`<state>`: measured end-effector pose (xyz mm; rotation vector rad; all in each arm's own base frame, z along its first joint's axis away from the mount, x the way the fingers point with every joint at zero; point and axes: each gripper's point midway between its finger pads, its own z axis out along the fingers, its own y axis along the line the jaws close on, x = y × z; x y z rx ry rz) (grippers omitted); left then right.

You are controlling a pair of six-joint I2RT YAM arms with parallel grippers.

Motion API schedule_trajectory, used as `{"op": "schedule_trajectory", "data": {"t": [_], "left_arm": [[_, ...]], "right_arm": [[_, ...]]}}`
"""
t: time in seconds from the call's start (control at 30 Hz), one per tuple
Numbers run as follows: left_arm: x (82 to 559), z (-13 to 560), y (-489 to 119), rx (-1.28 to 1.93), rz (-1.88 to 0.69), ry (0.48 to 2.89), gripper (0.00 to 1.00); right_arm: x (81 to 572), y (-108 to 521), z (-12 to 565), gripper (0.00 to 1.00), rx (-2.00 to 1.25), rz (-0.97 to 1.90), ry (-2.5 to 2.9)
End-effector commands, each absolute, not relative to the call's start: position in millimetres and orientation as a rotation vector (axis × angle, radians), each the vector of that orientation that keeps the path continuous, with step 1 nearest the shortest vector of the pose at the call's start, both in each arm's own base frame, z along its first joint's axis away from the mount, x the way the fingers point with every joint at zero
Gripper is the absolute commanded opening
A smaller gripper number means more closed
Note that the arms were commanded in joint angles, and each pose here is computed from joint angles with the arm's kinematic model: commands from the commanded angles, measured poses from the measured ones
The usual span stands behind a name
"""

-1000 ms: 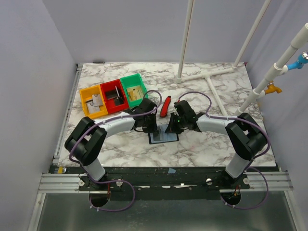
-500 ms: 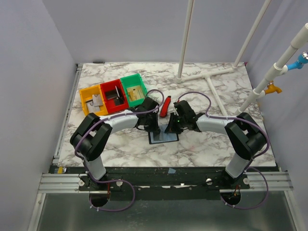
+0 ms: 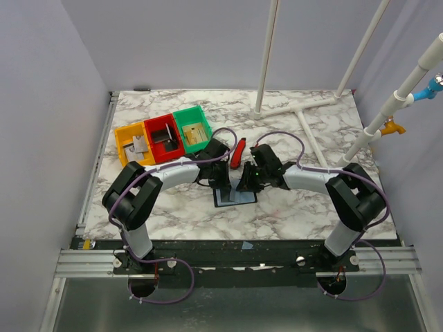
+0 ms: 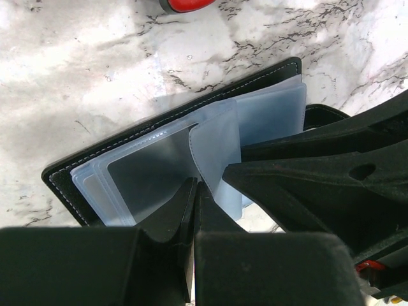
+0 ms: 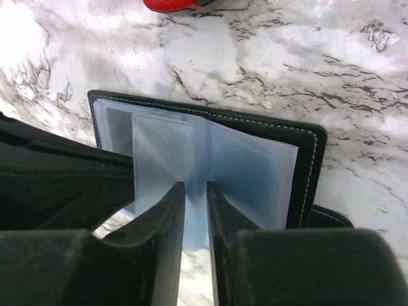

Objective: Take the credit cards out of the card holder
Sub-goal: Remove the credit card from the card holder.

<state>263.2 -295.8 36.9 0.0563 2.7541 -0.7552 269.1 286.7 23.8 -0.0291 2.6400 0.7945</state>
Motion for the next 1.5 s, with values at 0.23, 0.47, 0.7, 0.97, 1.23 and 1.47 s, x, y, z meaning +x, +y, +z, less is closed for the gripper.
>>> {"op": "schedule_trajectory", "data": {"t": [0.23,0.47,0.7,0.97,1.23,1.47], "left_arm": [[265,61,-311,0.099,-0.878,2.694,0.00],[261,71,-325,0.117,-0.926,2.681,0.00],[261,75,-345,0.147,-0.957,2.678,0.00],[267,56,-360,0.140,-0.951,2.725,0.00],[266,40,-363,0.137,-0.941,2.761,0.00],[267,56,-357,0.161,-0.919,2.722,0.00]], "right_arm": [[280,257,65,0.53,0.008,0.591,2.559],[285,234,90,0.78,0.053,0.481,2.484],[284,212,118,1.00,0.117,0.420,2.401],[276,198,132,1.00,0.140,0.405,2.365],[272,201,128,1.00,0.129,0.427,2.385],[272,212,123,1.00,0.097,0.479,2.403]]}}
